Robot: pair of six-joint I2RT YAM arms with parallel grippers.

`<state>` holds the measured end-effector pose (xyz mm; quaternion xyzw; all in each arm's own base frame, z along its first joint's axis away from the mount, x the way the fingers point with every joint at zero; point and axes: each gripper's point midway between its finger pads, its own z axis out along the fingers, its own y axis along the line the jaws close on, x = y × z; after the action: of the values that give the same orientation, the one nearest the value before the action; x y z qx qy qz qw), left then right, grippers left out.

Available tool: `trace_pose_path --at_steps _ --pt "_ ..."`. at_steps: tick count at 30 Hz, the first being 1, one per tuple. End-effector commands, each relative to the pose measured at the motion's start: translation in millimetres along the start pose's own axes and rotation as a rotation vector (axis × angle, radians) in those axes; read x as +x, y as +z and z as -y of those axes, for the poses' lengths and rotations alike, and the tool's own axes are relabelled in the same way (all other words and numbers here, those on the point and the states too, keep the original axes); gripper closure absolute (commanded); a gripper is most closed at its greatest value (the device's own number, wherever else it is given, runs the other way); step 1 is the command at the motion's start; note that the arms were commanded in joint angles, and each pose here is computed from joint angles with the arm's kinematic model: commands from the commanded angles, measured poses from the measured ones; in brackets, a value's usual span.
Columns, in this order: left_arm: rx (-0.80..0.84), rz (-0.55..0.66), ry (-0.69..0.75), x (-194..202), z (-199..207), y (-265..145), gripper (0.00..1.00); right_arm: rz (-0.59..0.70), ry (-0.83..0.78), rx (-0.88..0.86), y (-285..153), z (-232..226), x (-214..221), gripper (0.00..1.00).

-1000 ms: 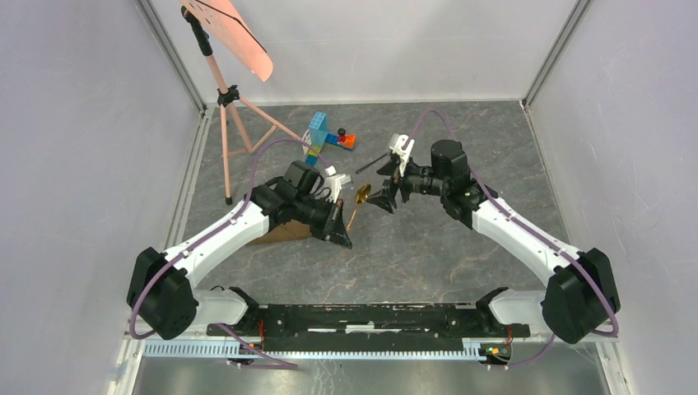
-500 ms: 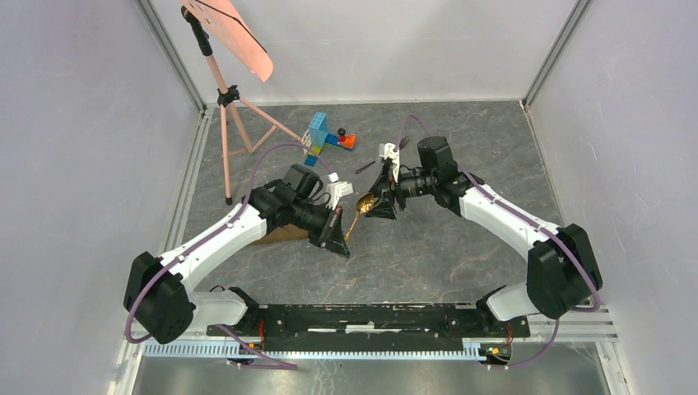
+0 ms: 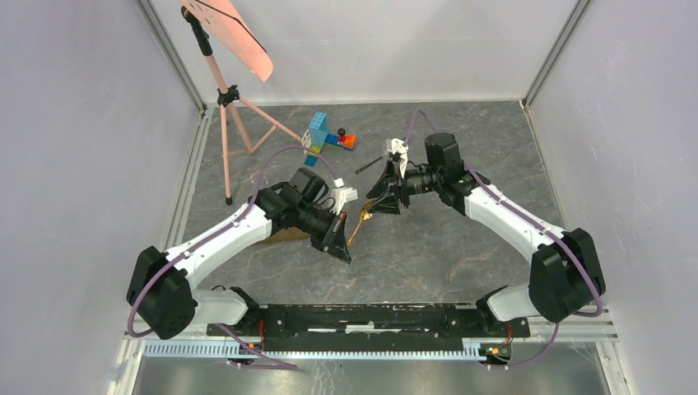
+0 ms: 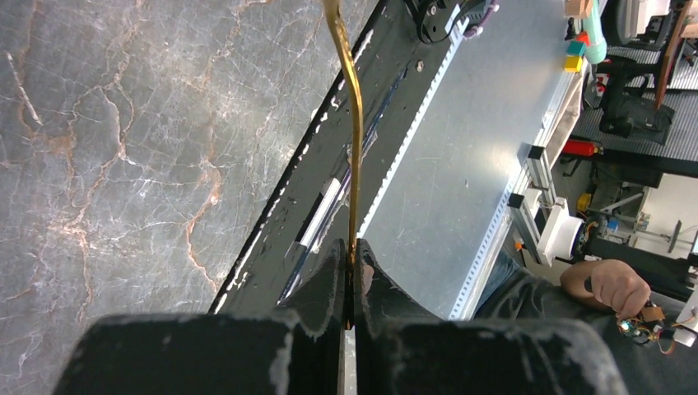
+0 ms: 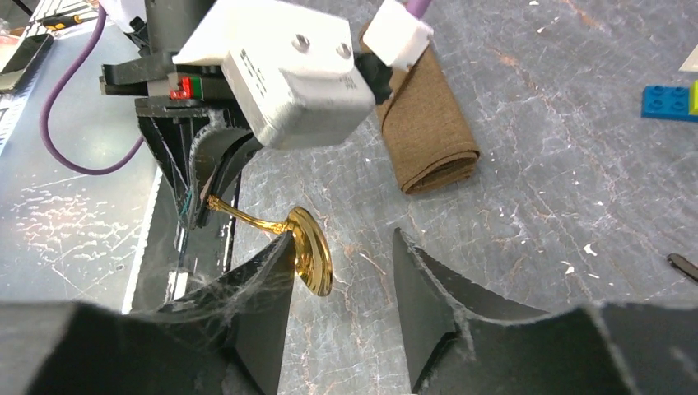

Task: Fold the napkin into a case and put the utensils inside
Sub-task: Pass from the left arm to the right

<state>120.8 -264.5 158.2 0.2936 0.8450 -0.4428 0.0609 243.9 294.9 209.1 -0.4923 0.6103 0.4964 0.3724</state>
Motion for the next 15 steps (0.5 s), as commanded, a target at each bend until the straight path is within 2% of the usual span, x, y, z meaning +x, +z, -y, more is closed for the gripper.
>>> trace_pose_path --at_steps 1,4,9,11,13,14,15 --pt "0.021 -0.027 0.051 6 2 2 0.98 0.049 -0.082 -0.022 -5 -8 -24 0.5" --pt "0.02 -0.024 0.057 5 3 1 0.98 0.033 -0.07 -0.034 -5 -8 -18 0.63" --pt "0.018 -0.028 0.054 7 2 2 0.98 0.028 -0.075 -0.056 -4 -12 -13 0.7" --pt "0.017 -0.027 0.055 6 2 2 0.98 0.03 -0.071 -0.068 -4 -14 -13 0.81" --pt "0.012 -0.031 0.055 6 2 1 0.98 0.03 -0.063 -0.076 -4 -15 -12 1.0" --pt "0.002 -0.03 0.051 6 1 1 0.98 0.029 -0.058 -0.07 -3 -14 -12 1.0" --pt "-0.022 -0.03 0.044 5 -2 0 0.92 0.03 -0.052 -0.048 -3 -11 -12 1.0"
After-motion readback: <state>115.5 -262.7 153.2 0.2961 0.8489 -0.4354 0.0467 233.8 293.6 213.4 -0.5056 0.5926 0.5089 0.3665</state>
